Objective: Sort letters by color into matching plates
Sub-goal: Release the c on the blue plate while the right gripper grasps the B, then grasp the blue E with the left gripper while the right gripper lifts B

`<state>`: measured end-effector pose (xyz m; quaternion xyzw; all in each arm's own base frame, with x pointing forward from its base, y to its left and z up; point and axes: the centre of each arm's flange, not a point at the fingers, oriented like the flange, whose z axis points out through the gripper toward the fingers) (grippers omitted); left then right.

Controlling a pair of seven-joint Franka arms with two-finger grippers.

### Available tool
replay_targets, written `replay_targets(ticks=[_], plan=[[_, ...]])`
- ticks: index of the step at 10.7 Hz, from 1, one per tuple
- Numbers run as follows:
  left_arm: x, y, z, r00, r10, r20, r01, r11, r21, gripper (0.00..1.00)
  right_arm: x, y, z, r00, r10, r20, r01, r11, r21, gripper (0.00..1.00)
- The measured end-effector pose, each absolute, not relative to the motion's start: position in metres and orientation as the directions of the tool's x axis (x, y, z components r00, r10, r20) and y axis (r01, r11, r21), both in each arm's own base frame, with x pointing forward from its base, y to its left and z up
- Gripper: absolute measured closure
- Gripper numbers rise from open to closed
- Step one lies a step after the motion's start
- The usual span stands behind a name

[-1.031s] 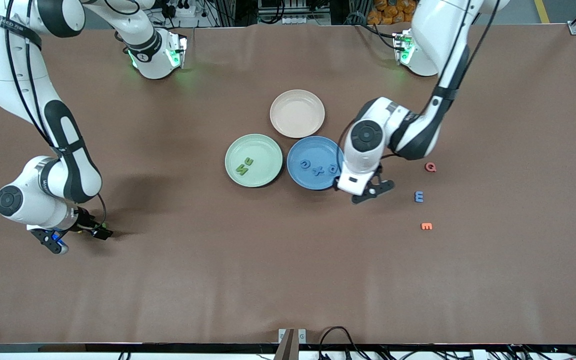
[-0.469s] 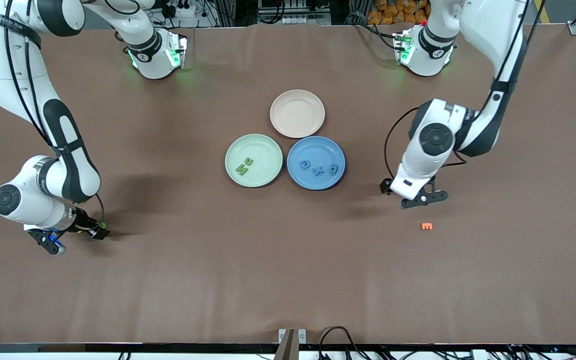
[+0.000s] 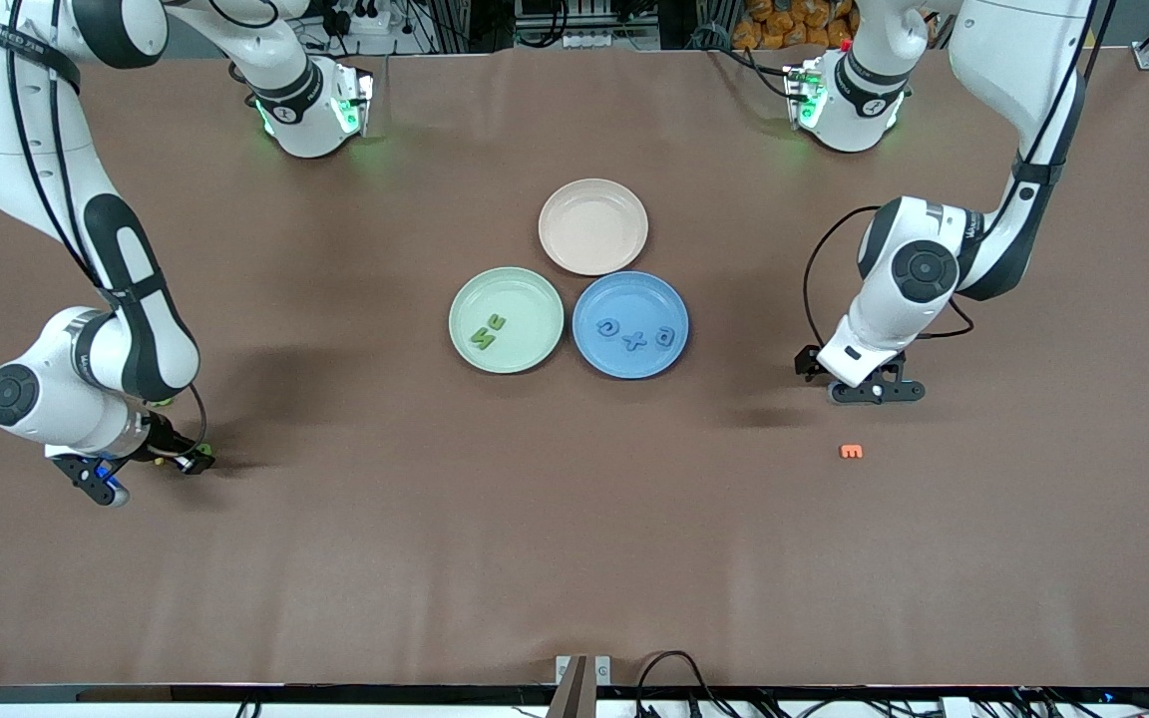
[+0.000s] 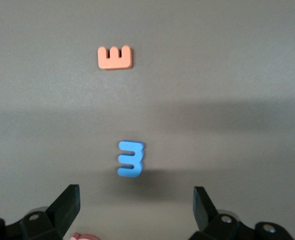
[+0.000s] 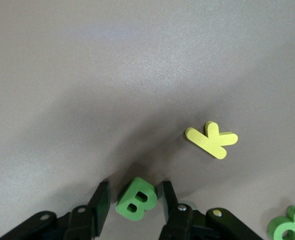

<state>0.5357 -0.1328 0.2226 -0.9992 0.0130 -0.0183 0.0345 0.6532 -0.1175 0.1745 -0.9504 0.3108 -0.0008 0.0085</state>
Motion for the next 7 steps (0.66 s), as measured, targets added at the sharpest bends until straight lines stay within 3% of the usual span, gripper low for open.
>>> replay_targets(ticks=[7], plan=[[0.547, -0.117, 0.179, 0.997, -0.078, -0.015, -0.079, -0.994, -0.071, 0.0, 0.641, -0.117, 0.176, 0.815, -0.58, -0.013, -0.58, -0.815, -0.013, 0.65]])
